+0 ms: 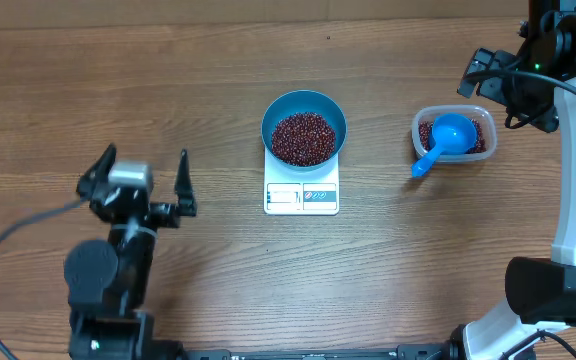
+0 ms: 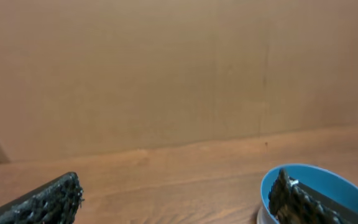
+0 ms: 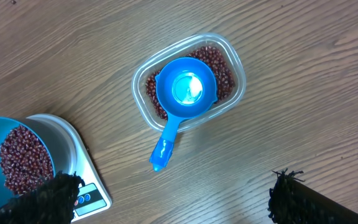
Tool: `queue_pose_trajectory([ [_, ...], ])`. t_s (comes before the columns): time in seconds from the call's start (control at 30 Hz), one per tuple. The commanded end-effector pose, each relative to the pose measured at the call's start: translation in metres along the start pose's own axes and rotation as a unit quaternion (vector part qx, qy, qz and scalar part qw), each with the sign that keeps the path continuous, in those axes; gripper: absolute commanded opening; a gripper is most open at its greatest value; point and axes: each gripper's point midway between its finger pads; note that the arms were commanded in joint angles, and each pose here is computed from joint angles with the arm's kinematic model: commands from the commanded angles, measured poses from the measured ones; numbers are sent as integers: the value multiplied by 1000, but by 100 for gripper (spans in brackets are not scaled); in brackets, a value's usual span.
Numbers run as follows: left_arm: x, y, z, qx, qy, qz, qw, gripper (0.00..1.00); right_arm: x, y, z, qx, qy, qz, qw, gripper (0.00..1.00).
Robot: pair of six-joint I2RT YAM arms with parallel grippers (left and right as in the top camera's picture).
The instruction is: Scoop item into bowl and weigh 150g on scale
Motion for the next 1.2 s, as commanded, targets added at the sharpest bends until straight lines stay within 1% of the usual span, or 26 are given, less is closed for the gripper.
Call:
queue_pose_trajectory([
  [0.0, 6, -20, -11, -14, 13, -49, 999, 99, 1, 4, -12, -21, 8, 1, 1000, 100],
  [0.2, 19, -53, -24, -66, 38, -114, 991, 100, 1, 4, -12, -21, 8, 1, 1000, 100],
  [0.4, 20, -88, -32, -97, 42, -121, 987, 100, 1, 4, -12, -21, 8, 0, 1000, 100],
  [0.67, 24, -115, -39, -50, 58, -115, 990, 100, 1, 4, -12, -21, 8, 1, 1000, 100],
  [0.73, 25, -128, -39, -26, 64, -107, 992, 100, 1, 4, -12, -21, 8, 0, 1000, 100],
  [0.87, 24, -156, -40, 35, 68, -59, 995, 99, 1, 4, -12, -21, 8, 1, 1000, 100],
  [1.0, 24, -155, -40, 38, 65, 4, 997, 100, 1, 4, -12, -21, 8, 0, 1000, 100],
  [1.07, 24, -155, -40, 39, 65, 18, 997, 99, 1, 4, -12, -21, 8, 0, 1000, 100],
  [1.17, 24, -155, -40, 39, 65, 17, 997, 99, 1, 4, -12, -21, 8, 0, 1000, 100],
])
Point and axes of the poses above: each gripper's point midway between its finger pads, its own z axis out along the fingers, its own x axis along the line the jaws close on, y = z × x, and after that the axes turned 1 degree about z, right-handed
